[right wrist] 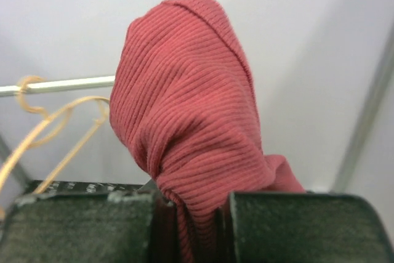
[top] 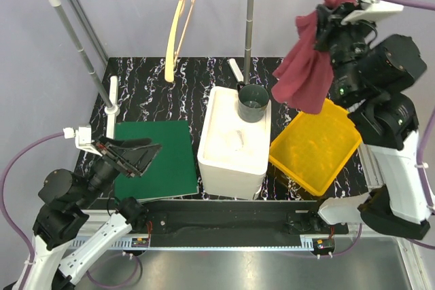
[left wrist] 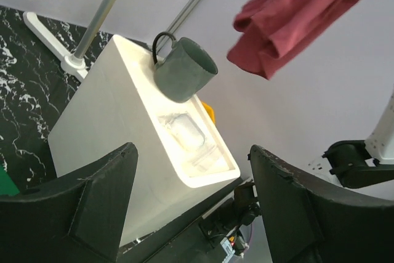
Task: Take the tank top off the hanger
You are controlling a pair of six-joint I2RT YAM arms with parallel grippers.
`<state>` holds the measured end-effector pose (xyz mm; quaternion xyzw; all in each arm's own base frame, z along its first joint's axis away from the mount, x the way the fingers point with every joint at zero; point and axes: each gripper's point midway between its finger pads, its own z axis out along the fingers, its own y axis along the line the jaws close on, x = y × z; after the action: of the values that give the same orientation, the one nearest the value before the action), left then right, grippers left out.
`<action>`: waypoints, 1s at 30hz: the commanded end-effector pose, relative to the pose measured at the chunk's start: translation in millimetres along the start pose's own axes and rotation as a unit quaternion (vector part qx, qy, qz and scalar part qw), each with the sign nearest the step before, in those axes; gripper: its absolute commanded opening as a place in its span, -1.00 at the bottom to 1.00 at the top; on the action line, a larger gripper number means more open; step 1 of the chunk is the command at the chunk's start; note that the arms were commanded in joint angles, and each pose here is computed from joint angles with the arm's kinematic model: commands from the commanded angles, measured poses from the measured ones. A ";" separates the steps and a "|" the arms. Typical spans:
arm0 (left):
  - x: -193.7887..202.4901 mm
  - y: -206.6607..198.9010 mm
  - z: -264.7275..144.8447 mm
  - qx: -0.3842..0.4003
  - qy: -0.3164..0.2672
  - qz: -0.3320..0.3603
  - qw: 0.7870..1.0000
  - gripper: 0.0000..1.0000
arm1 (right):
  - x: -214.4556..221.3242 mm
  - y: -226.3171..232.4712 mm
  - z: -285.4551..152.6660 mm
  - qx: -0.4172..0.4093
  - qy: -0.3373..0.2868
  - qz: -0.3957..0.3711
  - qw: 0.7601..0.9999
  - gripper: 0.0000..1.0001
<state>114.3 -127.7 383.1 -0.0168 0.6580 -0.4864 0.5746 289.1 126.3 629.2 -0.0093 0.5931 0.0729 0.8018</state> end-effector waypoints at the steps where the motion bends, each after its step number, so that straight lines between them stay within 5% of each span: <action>1: 2.8 6.7 0.4 -0.003 -0.008 0.006 1.000 0.55 | 32.1 -53.6 -15.3 0.113 0.041 -0.064 0.991 -1.00; 11: 30.8 44.5 4.8 -0.063 0.017 0.000 0.998 0.57 | 204.9 -112.3 -42.3 0.179 0.158 -0.026 0.971 -1.00; 20: 65.9 108.8 5.5 -0.181 0.033 -0.018 0.983 0.61 | 358.9 -154.5 -88.8 0.274 0.279 0.041 0.919 -0.88; 22: 73.4 119.7 5.8 -0.198 0.036 -0.023 0.979 0.62 | 388.3 -158.2 -105.6 0.294 0.307 0.063 0.903 -0.60; 24: 78.2 127.5 5.1 -0.212 0.037 -0.028 0.976 0.63 | 405.4 -160.0 -121.1 0.306 0.331 0.075 0.890 -0.06; 25: 80.5 129.8 4.9 -0.216 0.039 -0.030 0.975 0.64 | 410.7 -154.3 -123.9 0.302 0.337 0.095 0.887 0.53; 26: 81.7 131.4 4.7 -0.218 0.039 -0.031 0.975 0.64 | 415.1 -151.8 -130.9 0.298 0.349 0.101 0.883 0.86; 30: 88.9 137.7 4.4 -0.226 0.045 -0.036 0.972 0.68 | 414.8 -137.3 -146.2 0.276 0.383 0.131 0.871 0.99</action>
<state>156.5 -113.5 222.9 -0.1271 0.7887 -0.3423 0.4946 296.6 3.8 166.7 0.2253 0.8518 -0.0667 0.4683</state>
